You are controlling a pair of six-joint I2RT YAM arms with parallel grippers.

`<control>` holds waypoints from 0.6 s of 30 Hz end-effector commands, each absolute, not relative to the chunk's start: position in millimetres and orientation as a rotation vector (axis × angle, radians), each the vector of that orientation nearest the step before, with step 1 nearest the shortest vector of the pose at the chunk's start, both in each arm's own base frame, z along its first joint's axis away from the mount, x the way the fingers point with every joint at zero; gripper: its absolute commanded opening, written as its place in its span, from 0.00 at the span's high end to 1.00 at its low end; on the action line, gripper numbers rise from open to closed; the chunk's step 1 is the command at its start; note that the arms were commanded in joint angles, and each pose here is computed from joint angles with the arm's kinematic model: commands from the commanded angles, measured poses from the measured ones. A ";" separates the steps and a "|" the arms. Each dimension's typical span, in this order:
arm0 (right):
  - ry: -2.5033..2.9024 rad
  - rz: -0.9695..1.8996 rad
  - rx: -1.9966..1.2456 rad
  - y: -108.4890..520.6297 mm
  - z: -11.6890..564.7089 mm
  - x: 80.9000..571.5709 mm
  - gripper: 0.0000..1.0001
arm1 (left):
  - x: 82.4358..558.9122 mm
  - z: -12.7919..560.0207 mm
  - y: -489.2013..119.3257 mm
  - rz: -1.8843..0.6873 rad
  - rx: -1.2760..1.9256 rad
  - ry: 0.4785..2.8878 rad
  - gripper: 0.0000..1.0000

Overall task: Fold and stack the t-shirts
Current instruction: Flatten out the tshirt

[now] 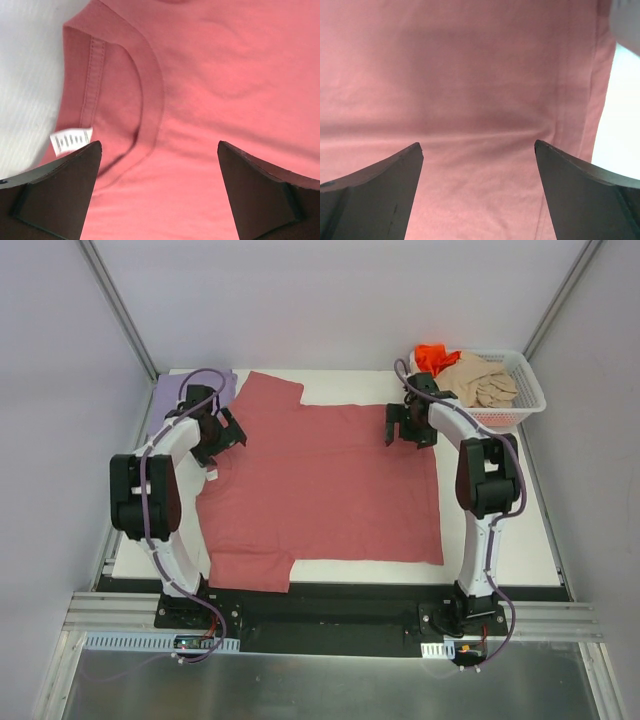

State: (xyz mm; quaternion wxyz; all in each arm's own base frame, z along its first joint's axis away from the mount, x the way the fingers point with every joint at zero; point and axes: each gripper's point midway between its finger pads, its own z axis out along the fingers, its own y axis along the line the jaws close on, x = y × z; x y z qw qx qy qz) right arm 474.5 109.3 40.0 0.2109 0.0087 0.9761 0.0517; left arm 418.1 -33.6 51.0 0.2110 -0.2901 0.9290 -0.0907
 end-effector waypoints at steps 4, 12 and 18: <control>2.507 0.112 -0.171 140.2 125.5 441.2 0.04 | 375.1 113.3 -62.3 -0.310 -0.675 2.496 0.01; 2.563 0.183 -0.163 148.8 101.1 372.6 0.04 | 302.8 88.3 -97.4 -0.288 -0.606 2.578 0.01; 2.534 0.165 -0.004 125.6 95.8 410.7 0.04 | 305.6 76.1 -96.2 -0.244 -0.620 2.609 0.01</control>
